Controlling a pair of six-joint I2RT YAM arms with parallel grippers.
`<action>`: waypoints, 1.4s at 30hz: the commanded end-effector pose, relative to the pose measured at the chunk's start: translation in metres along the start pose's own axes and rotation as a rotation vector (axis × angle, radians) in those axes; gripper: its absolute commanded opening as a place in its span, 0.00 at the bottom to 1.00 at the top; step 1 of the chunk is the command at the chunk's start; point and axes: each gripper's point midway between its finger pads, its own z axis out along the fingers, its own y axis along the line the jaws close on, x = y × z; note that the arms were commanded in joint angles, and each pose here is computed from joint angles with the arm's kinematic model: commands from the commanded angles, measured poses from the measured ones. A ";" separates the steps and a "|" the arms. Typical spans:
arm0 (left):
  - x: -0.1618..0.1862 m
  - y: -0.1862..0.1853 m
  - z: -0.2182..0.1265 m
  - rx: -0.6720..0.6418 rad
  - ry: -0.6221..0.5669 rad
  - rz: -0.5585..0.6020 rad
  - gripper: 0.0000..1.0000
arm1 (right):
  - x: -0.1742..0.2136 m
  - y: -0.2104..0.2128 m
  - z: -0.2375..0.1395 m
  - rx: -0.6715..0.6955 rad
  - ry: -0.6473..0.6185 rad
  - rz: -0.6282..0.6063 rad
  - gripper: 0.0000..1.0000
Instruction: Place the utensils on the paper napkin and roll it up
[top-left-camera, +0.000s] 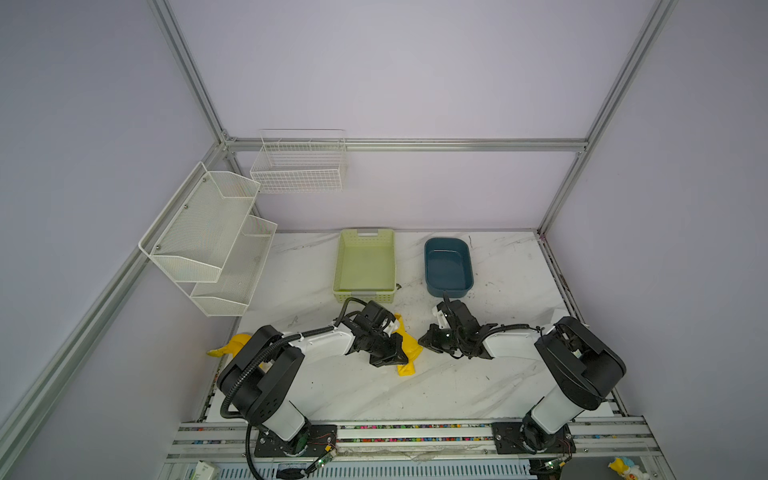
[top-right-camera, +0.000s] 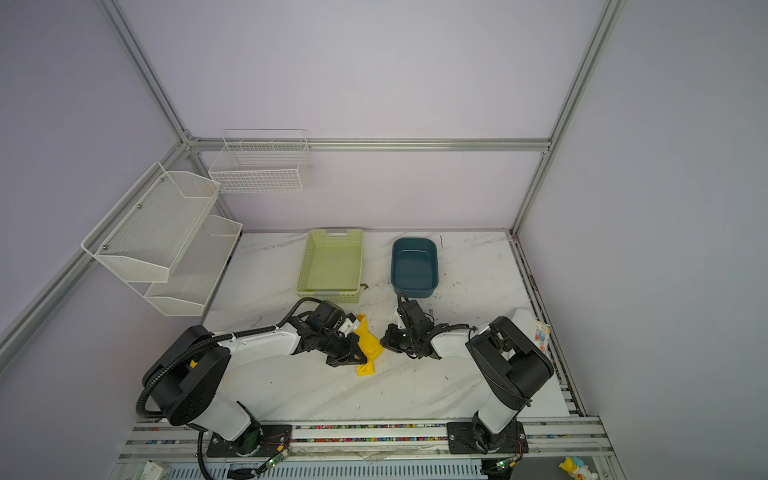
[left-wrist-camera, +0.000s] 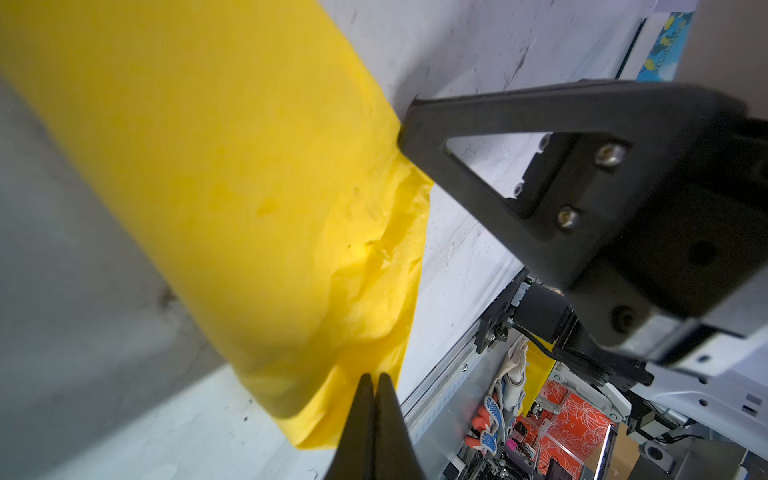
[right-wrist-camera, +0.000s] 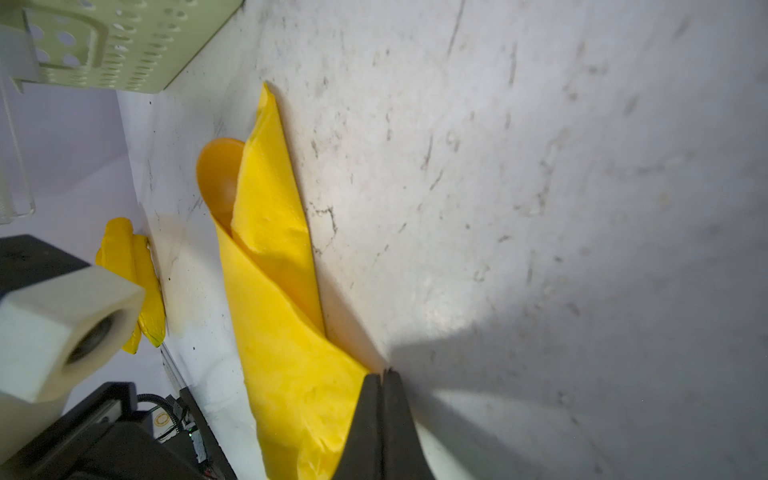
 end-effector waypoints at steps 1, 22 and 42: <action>0.014 0.005 0.008 0.039 0.053 -0.004 0.02 | -0.007 0.006 -0.005 -0.020 -0.028 -0.004 0.04; 0.025 -0.003 0.002 0.042 0.077 0.042 0.02 | -0.006 0.003 -0.004 -0.011 -0.027 -0.001 0.03; 0.029 0.001 0.017 -0.019 0.103 0.061 0.01 | -0.004 0.001 -0.006 -0.009 -0.030 0.002 0.03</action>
